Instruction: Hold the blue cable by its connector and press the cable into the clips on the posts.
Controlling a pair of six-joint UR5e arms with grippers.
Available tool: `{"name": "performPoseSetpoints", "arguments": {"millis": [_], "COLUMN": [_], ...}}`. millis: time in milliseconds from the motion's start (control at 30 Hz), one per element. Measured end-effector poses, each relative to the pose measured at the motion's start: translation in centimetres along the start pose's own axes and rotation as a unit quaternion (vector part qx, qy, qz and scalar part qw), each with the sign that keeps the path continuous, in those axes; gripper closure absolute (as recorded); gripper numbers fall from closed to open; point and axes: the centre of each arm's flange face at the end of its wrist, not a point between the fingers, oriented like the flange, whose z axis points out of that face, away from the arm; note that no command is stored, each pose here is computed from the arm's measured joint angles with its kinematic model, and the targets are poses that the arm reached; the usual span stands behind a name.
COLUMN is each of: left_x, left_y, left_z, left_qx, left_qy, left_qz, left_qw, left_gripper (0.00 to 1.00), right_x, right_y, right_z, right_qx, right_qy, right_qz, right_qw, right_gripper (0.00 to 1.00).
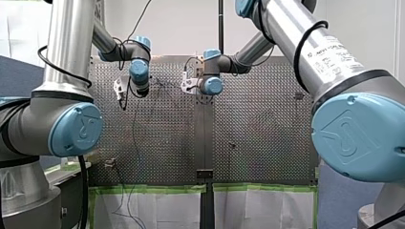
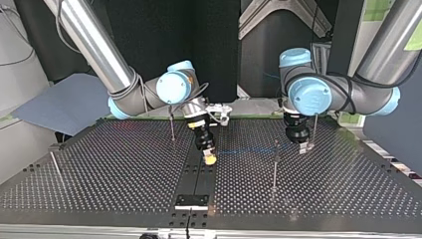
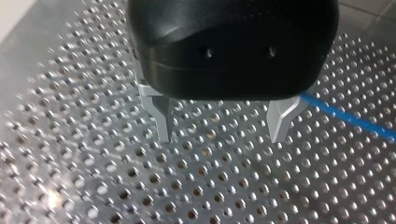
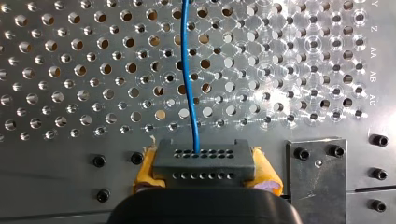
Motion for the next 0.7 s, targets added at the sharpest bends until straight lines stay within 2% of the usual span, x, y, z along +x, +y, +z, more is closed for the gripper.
{"name": "performPoseSetpoints", "arguments": {"millis": [333, 700], "left_x": [-1.8, -0.2], "left_y": [-1.0, -1.4], "left_z": [-2.9, -5.3], "left_qx": [0.015, 0.033], "left_qy": [-0.004, 0.005], "left_qz": [0.0, 0.005], "left_qw": [0.9999, 0.9994], "left_gripper": [0.0, 0.0], "right_x": [0.0, 0.0], "right_y": [0.1, 0.0], "right_z": [0.0, 0.0], "right_qx": [0.0, 0.0], "right_qy": [-0.001, -0.001], "right_qz": [-0.0001, -0.0001], "right_qw": [1.0, 1.0], "right_gripper": [1.0, 1.0]}}
